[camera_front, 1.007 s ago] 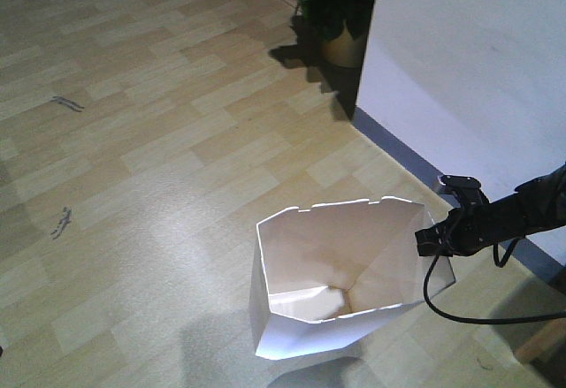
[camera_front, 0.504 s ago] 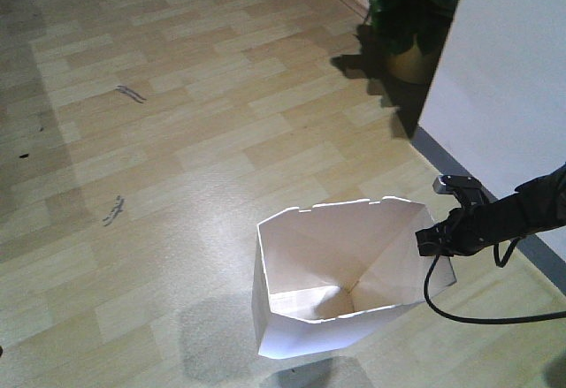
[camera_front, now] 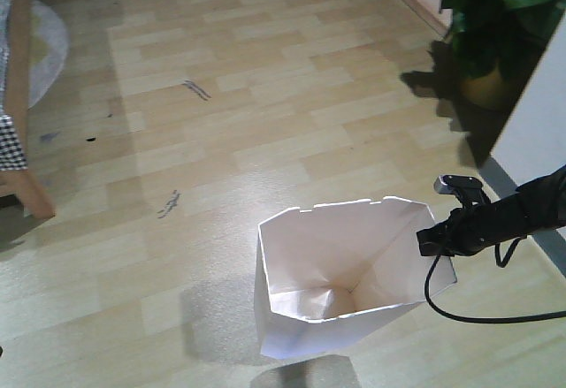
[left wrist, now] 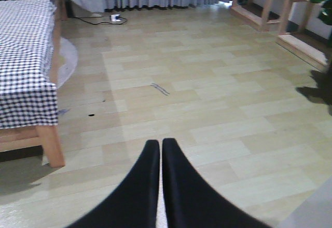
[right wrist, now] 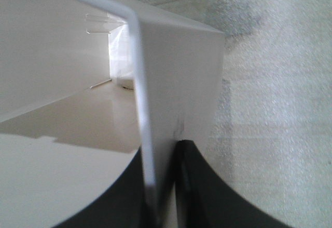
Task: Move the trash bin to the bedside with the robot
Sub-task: 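Turn the base away from the desk carrying the bin in the right gripper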
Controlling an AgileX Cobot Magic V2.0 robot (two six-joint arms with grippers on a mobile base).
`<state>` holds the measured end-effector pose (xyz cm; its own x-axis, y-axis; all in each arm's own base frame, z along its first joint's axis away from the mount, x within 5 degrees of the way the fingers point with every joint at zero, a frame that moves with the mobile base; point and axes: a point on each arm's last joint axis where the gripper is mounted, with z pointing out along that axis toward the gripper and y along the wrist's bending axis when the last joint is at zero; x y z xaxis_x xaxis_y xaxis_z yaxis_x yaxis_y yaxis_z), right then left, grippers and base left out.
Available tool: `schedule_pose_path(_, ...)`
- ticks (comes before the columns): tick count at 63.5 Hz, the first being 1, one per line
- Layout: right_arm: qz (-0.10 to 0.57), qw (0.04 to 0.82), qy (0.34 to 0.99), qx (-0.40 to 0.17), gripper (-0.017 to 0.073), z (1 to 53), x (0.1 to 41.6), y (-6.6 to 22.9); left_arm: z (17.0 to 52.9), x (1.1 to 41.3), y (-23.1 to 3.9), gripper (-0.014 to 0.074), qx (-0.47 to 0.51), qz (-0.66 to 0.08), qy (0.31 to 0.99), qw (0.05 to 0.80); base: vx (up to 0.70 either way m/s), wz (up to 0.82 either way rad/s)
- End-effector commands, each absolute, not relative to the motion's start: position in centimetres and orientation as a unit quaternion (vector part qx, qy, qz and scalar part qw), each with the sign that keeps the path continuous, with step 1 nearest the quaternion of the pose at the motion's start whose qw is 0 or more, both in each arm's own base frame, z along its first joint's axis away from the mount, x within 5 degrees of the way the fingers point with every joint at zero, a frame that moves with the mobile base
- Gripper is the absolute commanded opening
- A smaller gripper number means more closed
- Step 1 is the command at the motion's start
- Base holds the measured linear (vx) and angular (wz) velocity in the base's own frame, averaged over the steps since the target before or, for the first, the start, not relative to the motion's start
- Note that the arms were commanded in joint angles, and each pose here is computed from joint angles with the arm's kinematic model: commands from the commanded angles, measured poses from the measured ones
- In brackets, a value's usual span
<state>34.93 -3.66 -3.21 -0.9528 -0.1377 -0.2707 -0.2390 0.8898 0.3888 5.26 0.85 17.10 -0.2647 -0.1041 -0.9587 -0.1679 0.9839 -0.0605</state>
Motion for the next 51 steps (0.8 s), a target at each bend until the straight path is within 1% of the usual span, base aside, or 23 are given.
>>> schedule_pose_path(1,0.297,0.157,0.938,-0.087,-0.0005,0.71,36.21,-2.61,17.64,5.35,0.82,-0.0006,-0.084,0.024,0.771,0.631,0.1,0.37)
schedule_pose_path(25,0.297,0.157,0.938,-0.086,-0.0005,0.71,36.22,-2.61,17.64,5.35,0.82,-0.0006,-0.084,0.024,0.771,0.631,0.1,0.32)
schedule_pose_path(51,0.297,0.157,0.938,-0.086,-0.0005,0.71,36.22,-2.61,17.64,5.35,0.82,-0.0006,-0.084,0.024,0.771,0.631,0.12,0.11)
